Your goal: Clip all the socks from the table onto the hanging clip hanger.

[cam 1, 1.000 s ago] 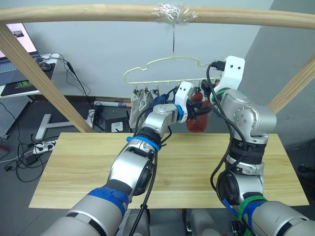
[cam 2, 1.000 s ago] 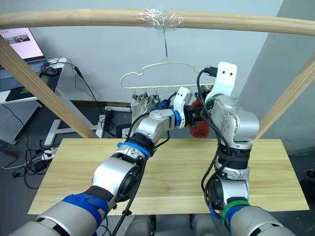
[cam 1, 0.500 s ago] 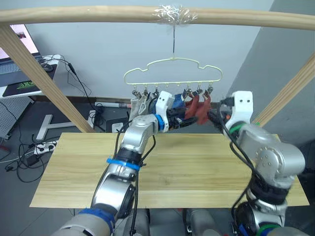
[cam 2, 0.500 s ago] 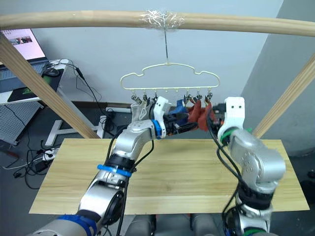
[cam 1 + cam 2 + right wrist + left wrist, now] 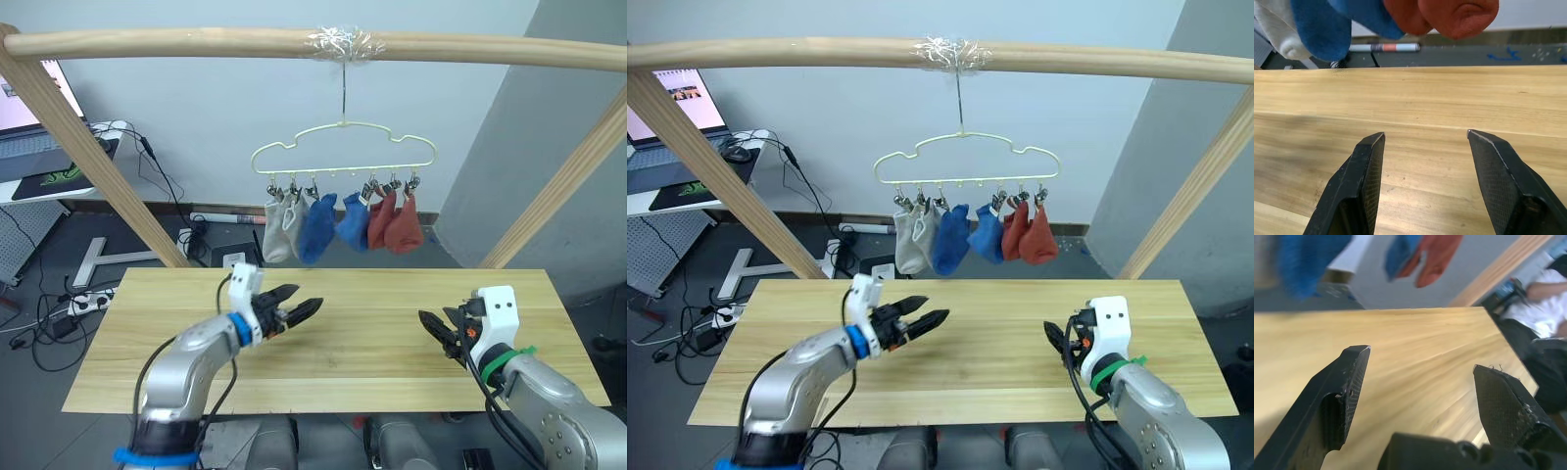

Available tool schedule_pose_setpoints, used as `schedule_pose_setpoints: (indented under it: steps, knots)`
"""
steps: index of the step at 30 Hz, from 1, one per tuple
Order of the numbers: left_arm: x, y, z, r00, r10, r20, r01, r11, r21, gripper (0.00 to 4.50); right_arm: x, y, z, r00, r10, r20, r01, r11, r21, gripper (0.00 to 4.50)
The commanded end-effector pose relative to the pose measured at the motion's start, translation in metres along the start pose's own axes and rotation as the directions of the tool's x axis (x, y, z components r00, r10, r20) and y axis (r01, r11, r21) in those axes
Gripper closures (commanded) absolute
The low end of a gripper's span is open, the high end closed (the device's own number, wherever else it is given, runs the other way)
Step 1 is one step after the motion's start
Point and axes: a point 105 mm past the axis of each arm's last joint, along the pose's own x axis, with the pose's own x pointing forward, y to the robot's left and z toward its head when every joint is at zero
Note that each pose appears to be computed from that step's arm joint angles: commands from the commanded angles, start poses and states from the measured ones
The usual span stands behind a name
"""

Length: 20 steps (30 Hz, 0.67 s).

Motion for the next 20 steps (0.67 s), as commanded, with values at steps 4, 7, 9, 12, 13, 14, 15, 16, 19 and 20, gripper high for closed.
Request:
schedule_pose_setpoints:
  steps: [4, 7, 9, 12, 13, 14, 15, 16, 19, 20]
  knots:
    - [-0.036, 0.006, 0.01, 0.995, 0.083, 0.05, -0.087, 0.993, 0.077, 0.67, -0.018, 0.009, 0.003, 0.992, 0.013, 0.128, -0.002, 0.996, -0.084, 1.73]
    - [-0.043, 0.007, 0.005, 0.995, 0.096, 0.04, -0.099, 0.993, 0.064, 0.67, -0.023, 0.009, -0.008, 0.994, 0.007, 0.11, 0.005, 0.995, -0.102, 1.73]
    - [-0.046, 0.005, 0.0, 0.994, 0.105, 0.034, -0.107, 0.992, 0.062, 0.67, -0.026, 0.007, -0.016, 0.996, -0.005, 0.095, 0.014, 0.994, -0.105, 1.73]
    - [-0.049, 0.002, -0.006, 0.993, 0.116, 0.026, -0.118, 0.991, 0.059, 0.67, -0.029, 0.005, -0.021, 0.996, -0.015, 0.087, 0.024, 0.994, -0.103, 1.73]
    - [-0.049, 0.001, -0.007, 0.993, 0.115, 0.028, -0.117, 0.992, 0.056, 0.67, -0.029, 0.005, -0.022, 0.996, -0.014, 0.084, 0.023, 0.994, -0.11, 1.73]
    - [-0.048, 0.0, -0.007, 0.993, 0.115, 0.031, -0.116, 0.992, 0.054, 0.67, -0.029, 0.005, -0.022, 0.997, -0.012, 0.081, 0.021, 0.993, -0.118, 1.73]
    - [-0.048, 0.0, -0.006, 0.993, 0.112, 0.039, -0.114, 0.992, 0.05, 0.67, -0.029, 0.006, -0.021, 0.997, -0.009, 0.082, 0.019, 0.992, -0.124, 1.73]
    - [-0.047, -0.001, -0.005, 0.993, 0.112, 0.048, -0.115, 0.992, 0.049, 0.67, -0.029, 0.006, -0.021, 0.997, -0.007, 0.083, 0.018, 0.992, -0.125, 1.73]
    - [-0.045, -0.002, 0.001, 0.992, 0.097, 0.086, -0.101, 0.994, 0.045, 0.67, -0.029, 0.007, -0.02, 0.997, -0.003, 0.083, 0.014, 0.991, -0.131, 1.73]
    - [-0.045, -0.002, 0.003, 0.992, 0.094, 0.089, -0.098, 0.994, 0.049, 0.67, -0.028, 0.006, -0.02, 0.997, -0.003, 0.083, 0.014, 0.991, -0.133, 1.73]
